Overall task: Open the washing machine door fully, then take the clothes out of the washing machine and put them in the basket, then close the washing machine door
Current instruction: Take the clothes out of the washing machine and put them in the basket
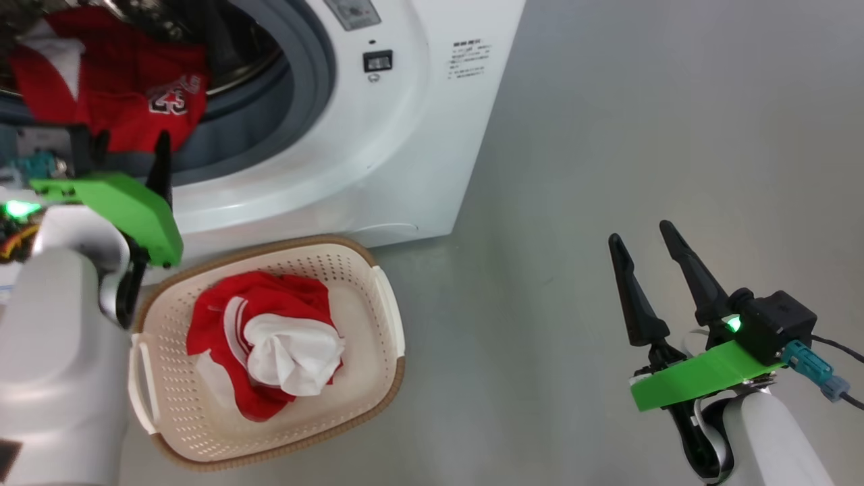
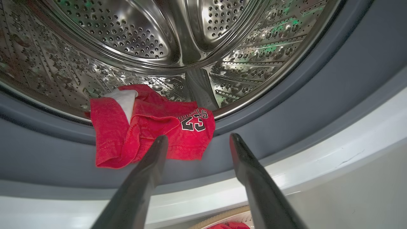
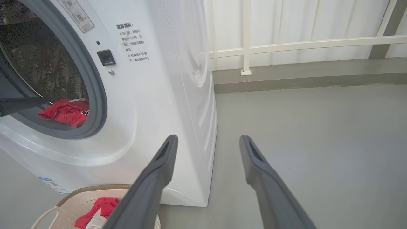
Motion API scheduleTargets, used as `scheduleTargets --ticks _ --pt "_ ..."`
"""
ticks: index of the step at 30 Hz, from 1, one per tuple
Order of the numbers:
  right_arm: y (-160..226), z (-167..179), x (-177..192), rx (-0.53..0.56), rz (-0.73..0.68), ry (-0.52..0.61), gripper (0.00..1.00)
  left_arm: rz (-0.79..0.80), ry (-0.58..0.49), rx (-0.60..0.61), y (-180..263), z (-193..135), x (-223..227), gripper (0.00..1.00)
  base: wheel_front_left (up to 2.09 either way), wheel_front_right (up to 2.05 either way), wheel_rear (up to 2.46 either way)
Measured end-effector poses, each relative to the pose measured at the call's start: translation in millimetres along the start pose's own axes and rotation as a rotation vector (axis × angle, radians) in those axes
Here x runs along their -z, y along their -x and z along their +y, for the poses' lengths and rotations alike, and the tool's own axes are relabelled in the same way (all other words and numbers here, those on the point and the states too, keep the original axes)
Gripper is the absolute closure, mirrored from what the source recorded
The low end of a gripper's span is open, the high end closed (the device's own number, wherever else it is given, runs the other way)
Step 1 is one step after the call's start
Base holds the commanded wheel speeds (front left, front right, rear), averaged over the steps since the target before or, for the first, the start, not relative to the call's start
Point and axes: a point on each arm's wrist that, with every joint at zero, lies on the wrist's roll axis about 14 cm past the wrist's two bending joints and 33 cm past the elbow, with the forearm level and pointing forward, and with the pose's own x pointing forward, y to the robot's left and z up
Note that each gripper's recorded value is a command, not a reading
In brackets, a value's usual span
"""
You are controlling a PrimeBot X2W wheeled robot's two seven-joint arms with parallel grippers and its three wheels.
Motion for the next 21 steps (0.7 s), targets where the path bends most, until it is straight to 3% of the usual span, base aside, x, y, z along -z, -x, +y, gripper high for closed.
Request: scheduleTargets --ticks 21 --pt "-21 -12 22 0.042 0.035 -0.025 0.00 0.240 -0.178 -0.020 -80 25 38 0.00 0.00 0.00 0.00"
